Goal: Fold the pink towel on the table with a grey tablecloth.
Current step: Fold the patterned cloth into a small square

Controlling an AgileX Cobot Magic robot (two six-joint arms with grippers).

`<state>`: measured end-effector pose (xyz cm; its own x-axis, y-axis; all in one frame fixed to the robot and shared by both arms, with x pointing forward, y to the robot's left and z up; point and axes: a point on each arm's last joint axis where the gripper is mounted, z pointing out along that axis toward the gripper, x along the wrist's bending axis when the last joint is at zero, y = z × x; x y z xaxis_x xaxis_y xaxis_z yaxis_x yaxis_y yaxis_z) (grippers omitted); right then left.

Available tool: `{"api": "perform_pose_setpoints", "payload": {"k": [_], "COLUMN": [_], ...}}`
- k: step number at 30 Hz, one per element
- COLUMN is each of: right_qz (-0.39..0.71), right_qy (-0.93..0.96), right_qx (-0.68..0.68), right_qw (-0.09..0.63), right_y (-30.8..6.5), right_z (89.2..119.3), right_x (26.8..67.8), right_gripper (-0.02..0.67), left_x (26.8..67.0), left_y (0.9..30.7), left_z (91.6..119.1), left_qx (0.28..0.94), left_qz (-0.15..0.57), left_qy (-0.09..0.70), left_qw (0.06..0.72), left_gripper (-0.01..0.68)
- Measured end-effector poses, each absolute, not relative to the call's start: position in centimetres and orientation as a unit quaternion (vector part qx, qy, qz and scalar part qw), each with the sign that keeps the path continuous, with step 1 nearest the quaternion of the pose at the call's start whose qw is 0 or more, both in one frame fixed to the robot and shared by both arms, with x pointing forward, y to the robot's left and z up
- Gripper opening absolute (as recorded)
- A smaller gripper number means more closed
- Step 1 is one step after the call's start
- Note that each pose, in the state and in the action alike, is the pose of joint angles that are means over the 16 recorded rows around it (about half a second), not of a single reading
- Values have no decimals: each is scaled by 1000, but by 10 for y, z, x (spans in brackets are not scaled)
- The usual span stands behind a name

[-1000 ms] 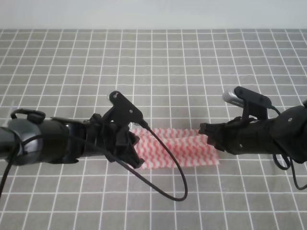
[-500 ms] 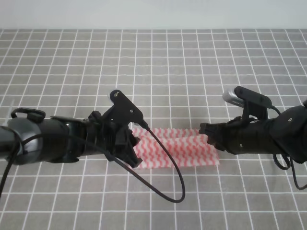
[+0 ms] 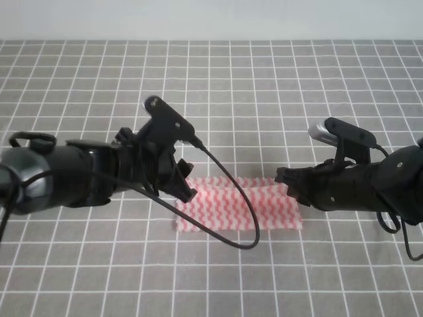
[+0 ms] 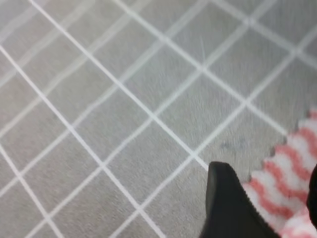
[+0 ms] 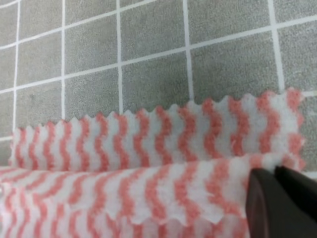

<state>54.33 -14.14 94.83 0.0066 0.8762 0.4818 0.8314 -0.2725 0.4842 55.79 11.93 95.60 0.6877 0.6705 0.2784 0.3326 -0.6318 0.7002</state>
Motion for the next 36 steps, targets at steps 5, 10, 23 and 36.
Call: {"api": "perform_pose_setpoints", "payload": {"k": [5,10,23,36], "right_qz": [367,368,369,381], "right_qy": [600,598,592,571], "right_qx": [710,711,716,724], "right_qw": [33,35,42,68], "right_y": [-142,-142,-143,-147], "right_z": [948,949,947,950], "right_x": [544,544,546,550], "right_gripper": [-15,-15,31,265], "left_x": [558,553,533,530], "left_y": [120,122,122,119], "left_z": [969,971,954,954], "left_qx": [848,840,847,849], "left_qz": [273,262,199,185], "left_qy": [310,329,337,326], "left_qw": [333,343,359,372], "left_gripper": [316,299,191,167]}}
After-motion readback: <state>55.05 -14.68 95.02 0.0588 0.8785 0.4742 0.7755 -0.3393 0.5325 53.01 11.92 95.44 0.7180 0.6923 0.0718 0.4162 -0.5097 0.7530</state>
